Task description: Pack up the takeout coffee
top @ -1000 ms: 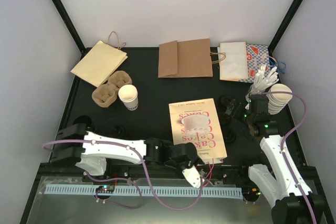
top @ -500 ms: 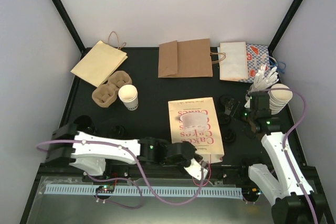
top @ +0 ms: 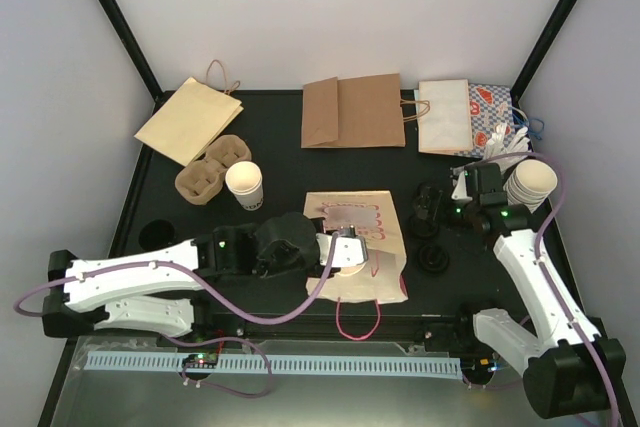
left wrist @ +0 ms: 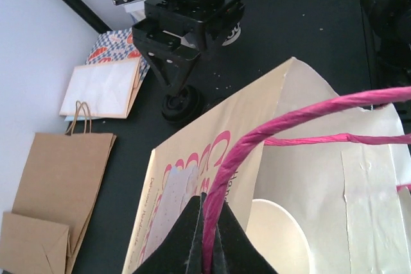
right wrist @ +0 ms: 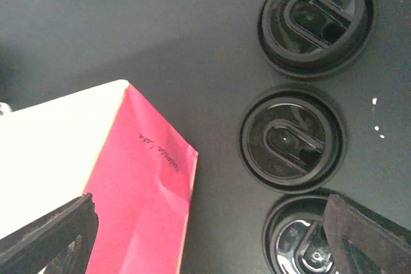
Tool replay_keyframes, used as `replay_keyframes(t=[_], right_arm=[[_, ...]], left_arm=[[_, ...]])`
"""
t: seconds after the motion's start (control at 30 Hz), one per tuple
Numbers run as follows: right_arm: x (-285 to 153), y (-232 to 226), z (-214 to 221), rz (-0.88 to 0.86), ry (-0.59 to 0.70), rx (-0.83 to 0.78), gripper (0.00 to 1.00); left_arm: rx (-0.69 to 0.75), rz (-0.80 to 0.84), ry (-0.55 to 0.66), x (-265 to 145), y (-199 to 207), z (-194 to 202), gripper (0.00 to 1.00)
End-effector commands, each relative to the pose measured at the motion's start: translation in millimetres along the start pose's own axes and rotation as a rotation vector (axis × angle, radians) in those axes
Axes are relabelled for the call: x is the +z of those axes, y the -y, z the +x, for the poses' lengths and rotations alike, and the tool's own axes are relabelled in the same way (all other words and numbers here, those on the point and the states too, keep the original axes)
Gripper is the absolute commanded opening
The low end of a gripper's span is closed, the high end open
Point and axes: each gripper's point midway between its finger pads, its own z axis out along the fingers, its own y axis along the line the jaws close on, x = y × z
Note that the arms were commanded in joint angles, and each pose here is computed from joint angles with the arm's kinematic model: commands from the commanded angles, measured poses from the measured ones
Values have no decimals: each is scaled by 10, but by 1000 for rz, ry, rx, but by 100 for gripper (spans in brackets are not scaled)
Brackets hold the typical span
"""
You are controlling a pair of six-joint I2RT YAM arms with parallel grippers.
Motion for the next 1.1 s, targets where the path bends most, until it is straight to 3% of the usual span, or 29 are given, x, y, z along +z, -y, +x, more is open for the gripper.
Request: replay_keyframes(t=[0.0,0.13,0.3,0.47,0.6,0.83,1.07], right_arm=[[24,129,121,123,-38,27,98],[33,33,291,117,-54,15,97],[-408,-307,182,18,109,-49,93],[-803,-722,159,-162,176,-186,76],[-1044,-1083,263,-314,158,-305,62],[-1426,-1452,543,-501,126,-430,53],[-1344,-1779,951,-592,34,-498,48]], left_arm=[[-70,13,12,-164,-71,-20,2],[-87,22,27,-183,-41,32,2],[-184,-29,-28,-109,-136,177,2],[-334,-91,-30,-132,-406,198,2],[-428,-122,7,-173,-640,181,2],[-531,-122,49,-154,-796,101,1],[-637,-81,46,-80,-816,57,2]])
